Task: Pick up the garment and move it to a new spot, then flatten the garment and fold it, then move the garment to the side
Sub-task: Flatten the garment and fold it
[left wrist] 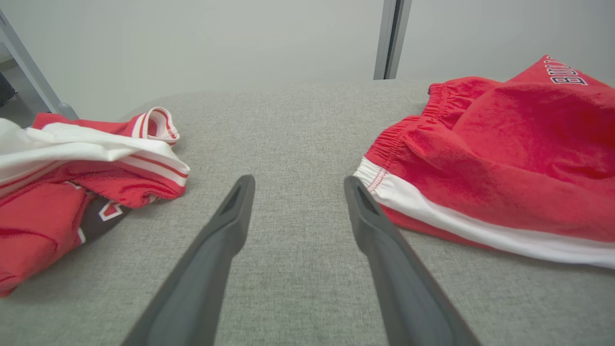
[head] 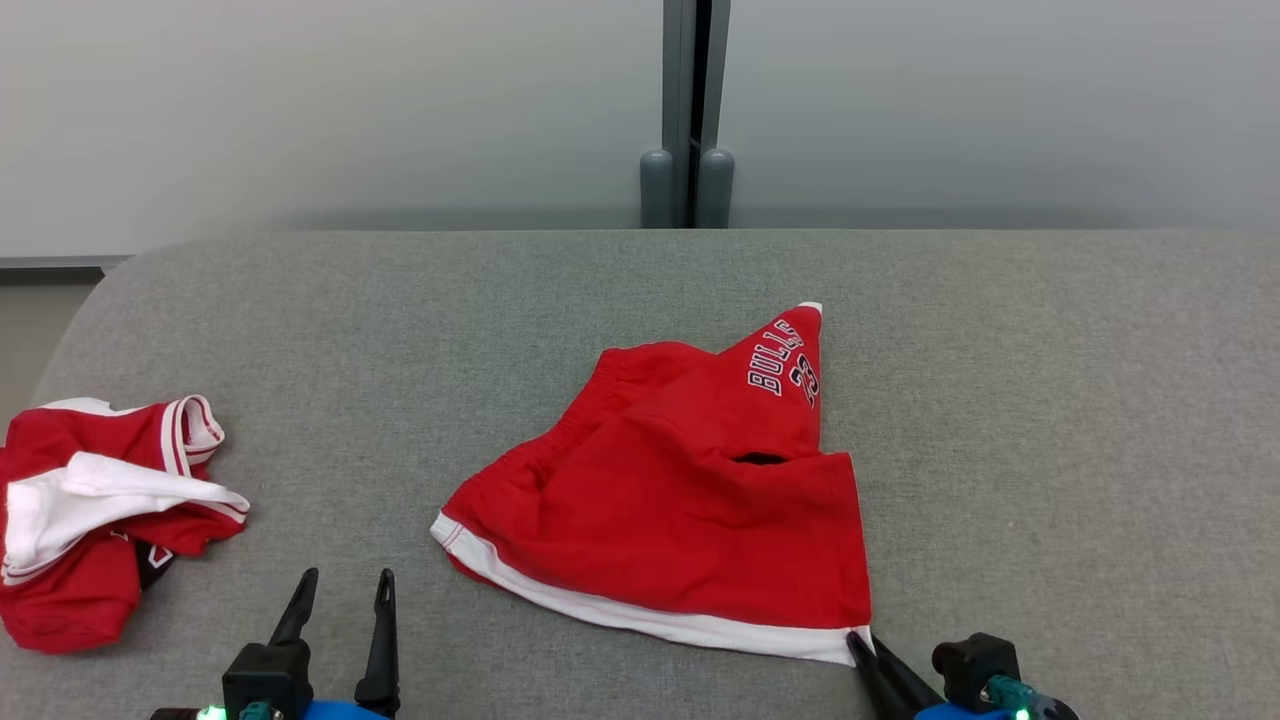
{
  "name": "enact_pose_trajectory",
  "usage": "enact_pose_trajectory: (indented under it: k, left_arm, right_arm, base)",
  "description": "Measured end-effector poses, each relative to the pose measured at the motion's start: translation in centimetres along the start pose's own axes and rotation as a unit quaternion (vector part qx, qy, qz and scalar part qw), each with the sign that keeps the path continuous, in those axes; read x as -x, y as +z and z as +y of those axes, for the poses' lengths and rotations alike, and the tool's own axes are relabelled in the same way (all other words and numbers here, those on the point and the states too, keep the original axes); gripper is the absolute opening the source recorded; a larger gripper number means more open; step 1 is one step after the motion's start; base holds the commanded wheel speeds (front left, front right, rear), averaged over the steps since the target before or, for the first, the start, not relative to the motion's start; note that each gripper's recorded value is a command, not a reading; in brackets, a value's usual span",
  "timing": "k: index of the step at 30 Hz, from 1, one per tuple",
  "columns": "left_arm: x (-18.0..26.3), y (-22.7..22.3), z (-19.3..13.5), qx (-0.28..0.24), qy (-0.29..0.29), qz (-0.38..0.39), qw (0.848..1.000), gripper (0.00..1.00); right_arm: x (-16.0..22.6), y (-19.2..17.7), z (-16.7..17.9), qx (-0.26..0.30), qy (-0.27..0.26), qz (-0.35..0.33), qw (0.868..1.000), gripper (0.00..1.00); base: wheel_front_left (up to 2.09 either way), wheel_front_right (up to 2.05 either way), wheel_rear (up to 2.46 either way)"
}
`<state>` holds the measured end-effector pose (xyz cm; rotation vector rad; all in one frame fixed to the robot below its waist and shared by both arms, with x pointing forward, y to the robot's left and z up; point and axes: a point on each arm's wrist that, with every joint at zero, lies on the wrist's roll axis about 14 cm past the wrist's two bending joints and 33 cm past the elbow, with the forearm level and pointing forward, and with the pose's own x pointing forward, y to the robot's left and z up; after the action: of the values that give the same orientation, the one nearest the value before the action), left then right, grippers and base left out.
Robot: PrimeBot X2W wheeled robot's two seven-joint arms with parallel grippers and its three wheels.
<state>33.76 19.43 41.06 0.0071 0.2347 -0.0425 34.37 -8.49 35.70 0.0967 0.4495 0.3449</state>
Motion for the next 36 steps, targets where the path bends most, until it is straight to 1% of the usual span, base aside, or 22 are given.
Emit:
enact_pose_trajectory:
  k: [3, 10, 13, 16, 18, 27, 36]
  left_arm:
    - [-0.4, 0.1, -0.8, 0.005, -0.012, -0.001, 1.000, 1.00]
    - [-1.1, -0.4, -4.5, 0.018, -0.070, 0.009, 0.997, 1.00]
    - [-0.9, -1.0, -8.2, 0.035, -0.129, 0.022, 0.991, 1.00]
    - [-0.4, -1.5, -11.2, 0.057, -0.185, 0.037, 0.980, 1.00]
    - [-0.4, -1.6, -11.8, 0.062, -0.205, 0.043, 0.976, 1.00]
    - [-0.4, -2.4, -13.0, 0.081, -0.247, 0.072, 0.963, 1.00]
    - [-0.5, -2.8, -13.4, 0.089, -0.259, 0.085, 0.958, 1.00]
  right_arm:
    - [0.2, 0.8, -1.4, -0.003, -0.026, -0.013, 1.000, 0.00]
    - [2.0, 1.6, -7.0, 0.006, -0.111, -0.030, 0.993, 0.00]
    - [2.6, 1.5, -8.3, 0.005, -0.132, -0.031, 0.991, 0.00]
    - [3.0, 1.5, -8.9, 0.004, -0.142, -0.032, 0.989, 0.00]
    - [3.1, 1.5, -9.1, 0.002, -0.146, -0.033, 0.989, 0.00]
    - [3.2, 1.7, -9.6, -0.004, -0.153, -0.038, 0.988, 0.00]
    - [2.9, 2.1, -9.9, -0.002, -0.155, -0.043, 0.987, 0.00]
  base:
    - [0.00, 0.00, 0.00]
    - [0.00, 0.00, 0.00]
    - [0.00, 0.00, 0.00]
    - [0.00, 0.00, 0.00]
    - [0.00, 0.00, 0.00]
    - [0.00, 0.00, 0.00]
    - [0.00, 0.00, 0.00]
